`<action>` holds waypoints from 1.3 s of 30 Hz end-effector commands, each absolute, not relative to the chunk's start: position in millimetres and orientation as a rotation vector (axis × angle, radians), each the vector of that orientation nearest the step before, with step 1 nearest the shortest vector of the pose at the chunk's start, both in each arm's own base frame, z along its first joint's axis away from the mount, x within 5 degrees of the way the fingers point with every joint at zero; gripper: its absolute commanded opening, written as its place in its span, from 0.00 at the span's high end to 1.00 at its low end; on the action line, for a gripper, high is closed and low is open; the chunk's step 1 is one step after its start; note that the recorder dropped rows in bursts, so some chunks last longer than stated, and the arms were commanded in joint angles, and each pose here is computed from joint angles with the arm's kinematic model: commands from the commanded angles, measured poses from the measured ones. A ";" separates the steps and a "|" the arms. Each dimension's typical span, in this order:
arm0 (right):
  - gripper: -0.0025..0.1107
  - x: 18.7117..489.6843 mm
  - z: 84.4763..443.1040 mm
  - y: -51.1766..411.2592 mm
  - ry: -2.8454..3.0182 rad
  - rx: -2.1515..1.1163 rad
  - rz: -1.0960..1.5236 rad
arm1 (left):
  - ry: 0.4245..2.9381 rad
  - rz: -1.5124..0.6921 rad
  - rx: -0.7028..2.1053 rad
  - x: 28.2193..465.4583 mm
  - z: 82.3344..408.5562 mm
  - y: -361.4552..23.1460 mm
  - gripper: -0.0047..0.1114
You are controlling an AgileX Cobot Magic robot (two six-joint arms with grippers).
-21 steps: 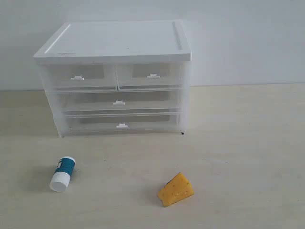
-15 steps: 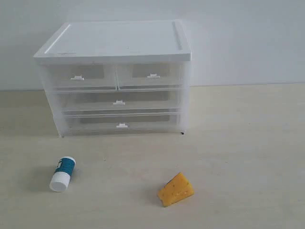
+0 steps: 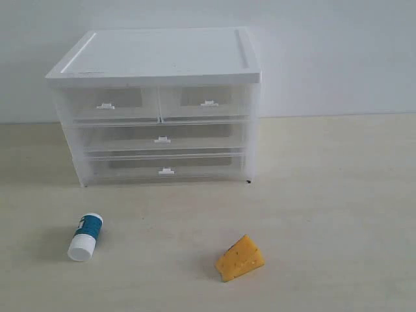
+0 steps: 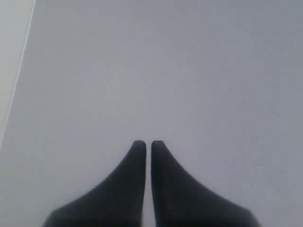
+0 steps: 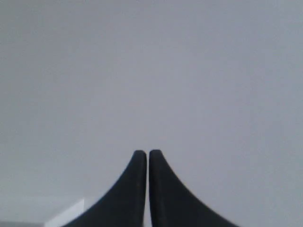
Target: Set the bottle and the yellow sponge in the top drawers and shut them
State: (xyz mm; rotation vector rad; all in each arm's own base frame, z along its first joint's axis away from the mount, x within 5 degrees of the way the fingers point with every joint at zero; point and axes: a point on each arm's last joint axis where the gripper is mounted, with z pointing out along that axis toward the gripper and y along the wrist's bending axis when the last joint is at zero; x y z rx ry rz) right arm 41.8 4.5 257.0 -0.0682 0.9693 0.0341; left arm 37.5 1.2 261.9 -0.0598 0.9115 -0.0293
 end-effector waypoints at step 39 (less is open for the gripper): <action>0.98 234.0 331.1 85.4 1.817 -0.156 0.377 | 1.828 -0.513 0.501 280.2 282.7 -36.8 0.93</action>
